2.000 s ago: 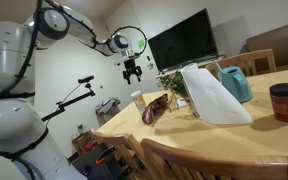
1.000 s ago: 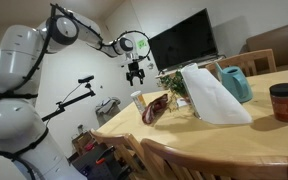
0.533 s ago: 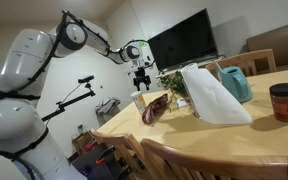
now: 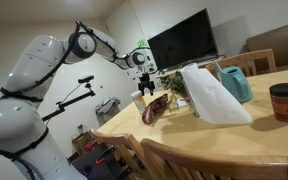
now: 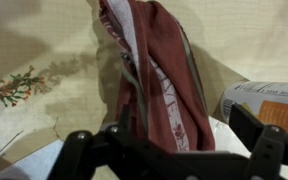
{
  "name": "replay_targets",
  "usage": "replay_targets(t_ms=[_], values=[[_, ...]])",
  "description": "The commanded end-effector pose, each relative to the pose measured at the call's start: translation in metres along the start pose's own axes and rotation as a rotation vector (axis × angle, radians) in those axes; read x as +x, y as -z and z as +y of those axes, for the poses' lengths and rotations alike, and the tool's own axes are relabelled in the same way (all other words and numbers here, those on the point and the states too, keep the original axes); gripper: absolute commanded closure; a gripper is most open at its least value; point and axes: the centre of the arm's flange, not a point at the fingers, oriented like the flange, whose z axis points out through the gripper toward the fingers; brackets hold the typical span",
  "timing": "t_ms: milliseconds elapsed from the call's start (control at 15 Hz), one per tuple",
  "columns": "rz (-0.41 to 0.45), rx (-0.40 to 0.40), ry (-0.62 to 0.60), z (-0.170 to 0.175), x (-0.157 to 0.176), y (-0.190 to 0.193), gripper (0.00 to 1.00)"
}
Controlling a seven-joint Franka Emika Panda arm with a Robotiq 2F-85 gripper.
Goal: Place the towel over the white container on the left
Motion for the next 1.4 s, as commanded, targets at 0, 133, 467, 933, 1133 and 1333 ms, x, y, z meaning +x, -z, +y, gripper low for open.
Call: replay_targets(t_ms=[0,133,467,933,1133,1333], values=[[-0.012,-0.006,-0.049,-0.006,0.020,0.002,0.00],[-0.023,-0.020,-0.101,-0.005,0.026,-0.001,0.00],[-0.061,-0.035,-0.148,-0.003,0.036,-0.010,0.00],[-0.139,-0.042,-0.137,-0.005,0.052,-0.030,0.00],[-0.158,-0.044,-0.136,-0.005,0.055,-0.036,0.00],[-0.173,-0.047,-0.133,-0.006,0.057,-0.038,0.00]])
